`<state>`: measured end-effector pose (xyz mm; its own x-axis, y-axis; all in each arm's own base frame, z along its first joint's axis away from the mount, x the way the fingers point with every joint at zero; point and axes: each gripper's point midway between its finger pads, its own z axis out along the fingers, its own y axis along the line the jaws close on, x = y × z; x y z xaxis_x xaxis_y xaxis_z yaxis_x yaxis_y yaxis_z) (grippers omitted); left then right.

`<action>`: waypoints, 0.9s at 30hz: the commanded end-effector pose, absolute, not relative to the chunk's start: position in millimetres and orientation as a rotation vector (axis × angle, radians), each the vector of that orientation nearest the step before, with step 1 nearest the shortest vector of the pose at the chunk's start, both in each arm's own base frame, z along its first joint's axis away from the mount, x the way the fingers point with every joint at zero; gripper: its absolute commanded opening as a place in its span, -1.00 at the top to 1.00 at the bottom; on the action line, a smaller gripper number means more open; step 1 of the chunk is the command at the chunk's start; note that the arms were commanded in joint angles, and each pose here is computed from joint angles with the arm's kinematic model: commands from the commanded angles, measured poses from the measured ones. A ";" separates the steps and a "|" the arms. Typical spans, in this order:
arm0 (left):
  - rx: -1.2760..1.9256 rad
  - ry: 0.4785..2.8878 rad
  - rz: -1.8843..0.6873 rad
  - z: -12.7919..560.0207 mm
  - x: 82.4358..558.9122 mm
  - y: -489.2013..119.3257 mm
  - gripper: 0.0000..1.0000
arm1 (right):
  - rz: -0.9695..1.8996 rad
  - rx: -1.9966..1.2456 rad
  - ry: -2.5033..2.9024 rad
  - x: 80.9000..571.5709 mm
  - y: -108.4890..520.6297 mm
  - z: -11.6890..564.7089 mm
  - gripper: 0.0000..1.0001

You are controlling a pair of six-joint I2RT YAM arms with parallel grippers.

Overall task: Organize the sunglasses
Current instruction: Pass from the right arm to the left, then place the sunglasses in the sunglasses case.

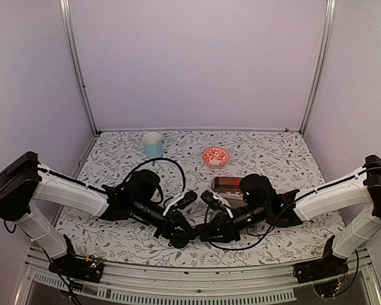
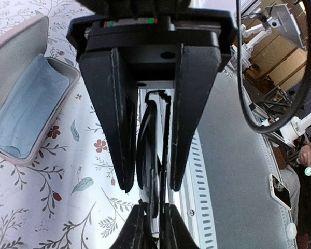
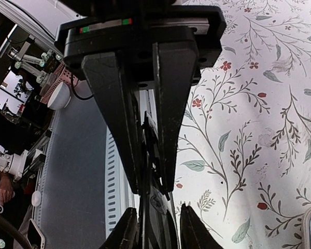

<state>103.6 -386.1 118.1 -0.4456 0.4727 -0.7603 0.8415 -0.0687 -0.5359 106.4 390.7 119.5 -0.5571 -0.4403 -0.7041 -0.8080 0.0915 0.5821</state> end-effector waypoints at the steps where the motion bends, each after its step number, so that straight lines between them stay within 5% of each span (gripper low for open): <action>1: 1.429 1.831 -1.529 125.7 102.2 -389.1 0.79 | 1.456 -1.213 2.029 108.5 389.2 117.7 0.34; 11: 1.404 1.810 -1.499 133.8 111.5 -386.1 0.81 | 1.394 -1.137 2.059 114.0 371.2 116.2 -0.38; 27: 1.413 1.696 -1.131 148.6 167.4 -409.2 0.87 | 1.101 -0.675 2.154 184.8 303.0 171.6 -0.43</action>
